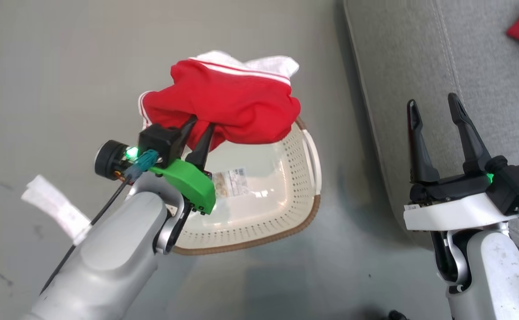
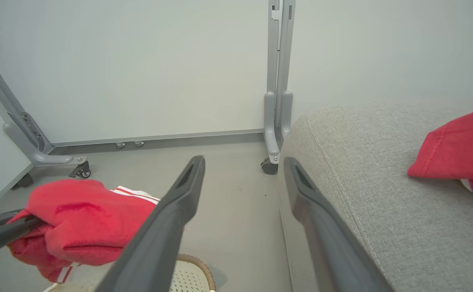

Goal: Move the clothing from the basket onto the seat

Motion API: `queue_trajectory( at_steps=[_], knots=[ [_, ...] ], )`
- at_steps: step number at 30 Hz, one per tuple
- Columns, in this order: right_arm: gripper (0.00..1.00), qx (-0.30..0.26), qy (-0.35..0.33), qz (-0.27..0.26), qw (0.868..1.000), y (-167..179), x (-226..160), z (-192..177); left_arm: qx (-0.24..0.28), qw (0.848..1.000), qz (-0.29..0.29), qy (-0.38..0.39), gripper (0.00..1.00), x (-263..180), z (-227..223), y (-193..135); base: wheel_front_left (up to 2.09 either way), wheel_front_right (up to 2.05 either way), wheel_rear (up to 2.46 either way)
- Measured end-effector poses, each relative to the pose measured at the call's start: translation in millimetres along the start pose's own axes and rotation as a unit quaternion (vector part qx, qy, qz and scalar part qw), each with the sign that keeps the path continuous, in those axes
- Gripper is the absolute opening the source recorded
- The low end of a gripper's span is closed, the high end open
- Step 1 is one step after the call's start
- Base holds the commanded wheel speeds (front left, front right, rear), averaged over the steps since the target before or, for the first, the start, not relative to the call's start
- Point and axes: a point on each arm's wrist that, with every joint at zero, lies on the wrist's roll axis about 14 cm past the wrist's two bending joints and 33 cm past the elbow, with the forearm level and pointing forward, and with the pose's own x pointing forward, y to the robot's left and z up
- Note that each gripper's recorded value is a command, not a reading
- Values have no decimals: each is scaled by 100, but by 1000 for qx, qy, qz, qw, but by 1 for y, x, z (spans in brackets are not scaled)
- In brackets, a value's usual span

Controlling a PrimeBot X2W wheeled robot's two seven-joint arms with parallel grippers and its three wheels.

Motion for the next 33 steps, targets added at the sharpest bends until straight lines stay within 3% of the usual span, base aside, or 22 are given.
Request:
queue_trajectory(
  at_steps=[6, 16, 23, 33],
  knots=[
    [100, 2, -20, 17, 1000, 13, -5, 24, 5, 993, 36, -111, 0, -36, 76, 8, 0, 0, 0],
    [100, 5, -39, 43, 998, 34, -22, 52, 51, 962, 47, -262, 0, -104, 177, -6, 0, 0, 0],
    [100, 5, -46, 53, 998, 42, -43, 67, 75, 946, 42, -311, 0, -145, 204, -25, 0, 0, 0],
    [100, 8, -55, 64, 996, 52, -73, 81, 66, 937, 41, -340, 0, -189, 207, -52, 0, 0, 0]
  ],
)
